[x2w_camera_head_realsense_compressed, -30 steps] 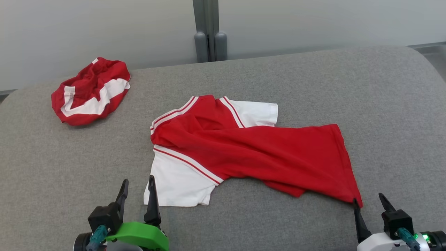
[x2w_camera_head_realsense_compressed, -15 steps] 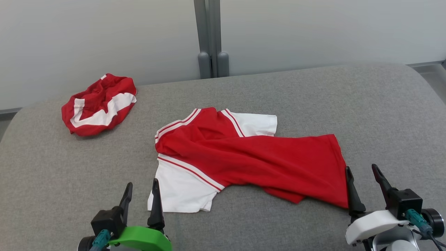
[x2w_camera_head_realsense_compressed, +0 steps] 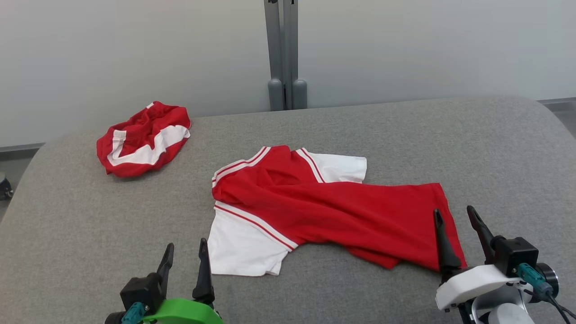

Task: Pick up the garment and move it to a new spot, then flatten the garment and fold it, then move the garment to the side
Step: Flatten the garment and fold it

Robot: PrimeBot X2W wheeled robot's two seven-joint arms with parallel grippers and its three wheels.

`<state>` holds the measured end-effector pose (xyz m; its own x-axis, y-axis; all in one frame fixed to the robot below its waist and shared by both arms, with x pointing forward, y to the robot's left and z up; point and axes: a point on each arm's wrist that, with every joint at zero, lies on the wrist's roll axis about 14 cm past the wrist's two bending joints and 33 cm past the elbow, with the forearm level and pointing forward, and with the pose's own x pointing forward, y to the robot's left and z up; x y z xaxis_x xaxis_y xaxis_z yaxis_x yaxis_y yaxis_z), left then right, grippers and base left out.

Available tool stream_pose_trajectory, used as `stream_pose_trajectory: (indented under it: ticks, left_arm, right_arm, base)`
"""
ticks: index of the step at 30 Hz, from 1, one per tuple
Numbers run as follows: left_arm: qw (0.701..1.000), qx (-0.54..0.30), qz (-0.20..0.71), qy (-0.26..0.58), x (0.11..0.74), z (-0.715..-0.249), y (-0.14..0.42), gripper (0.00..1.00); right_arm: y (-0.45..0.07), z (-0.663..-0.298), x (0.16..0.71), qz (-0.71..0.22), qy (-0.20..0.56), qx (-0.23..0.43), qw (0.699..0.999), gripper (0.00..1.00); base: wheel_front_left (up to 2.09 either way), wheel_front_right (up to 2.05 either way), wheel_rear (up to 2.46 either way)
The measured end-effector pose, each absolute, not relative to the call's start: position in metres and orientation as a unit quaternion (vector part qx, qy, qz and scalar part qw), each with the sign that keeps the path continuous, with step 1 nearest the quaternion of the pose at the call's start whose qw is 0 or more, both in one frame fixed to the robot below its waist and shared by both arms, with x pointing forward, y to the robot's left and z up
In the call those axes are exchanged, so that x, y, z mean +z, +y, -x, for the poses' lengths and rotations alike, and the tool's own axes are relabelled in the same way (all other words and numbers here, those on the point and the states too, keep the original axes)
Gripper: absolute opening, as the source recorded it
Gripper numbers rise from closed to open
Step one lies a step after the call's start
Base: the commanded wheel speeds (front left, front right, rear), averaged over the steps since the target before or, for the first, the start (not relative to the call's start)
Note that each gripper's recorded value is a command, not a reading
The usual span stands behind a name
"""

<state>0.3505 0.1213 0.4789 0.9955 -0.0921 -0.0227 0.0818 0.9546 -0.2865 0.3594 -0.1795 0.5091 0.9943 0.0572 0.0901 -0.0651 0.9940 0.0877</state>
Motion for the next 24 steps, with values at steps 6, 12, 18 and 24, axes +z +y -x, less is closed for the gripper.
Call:
stream_pose_trajectory:
  ticks: [6,12,18,24]
  left_arm:
    - [0.988,-0.043,0.144,0.023,0.476,-0.35,0.121,1.0]
    - [0.985,-0.046,0.133,0.101,0.434,-0.341,0.115,1.0]
    - [0.975,-0.027,0.11,0.193,0.396,-0.348,0.121,1.0]
    - [0.965,-0.033,0.107,0.235,0.378,-0.358,0.116,1.0]
  right_arm:
    - [-0.177,-0.361,0.509,-0.048,-0.043,0.034,0.997,1.0]
    - [-0.178,-0.361,0.505,-0.049,-0.037,0.032,0.998,1.0]
    - [-0.203,-0.35,0.465,-0.039,0.026,-0.006,0.999,1.0]
    - [-0.217,-0.338,0.434,-0.048,0.076,-0.035,0.995,1.0]
  base:
    - [0.0,0.0,0.0]
    - [0.0,0.0,0.0]
    - [0.0,0.0,0.0]
    - [0.0,0.0,0.0]
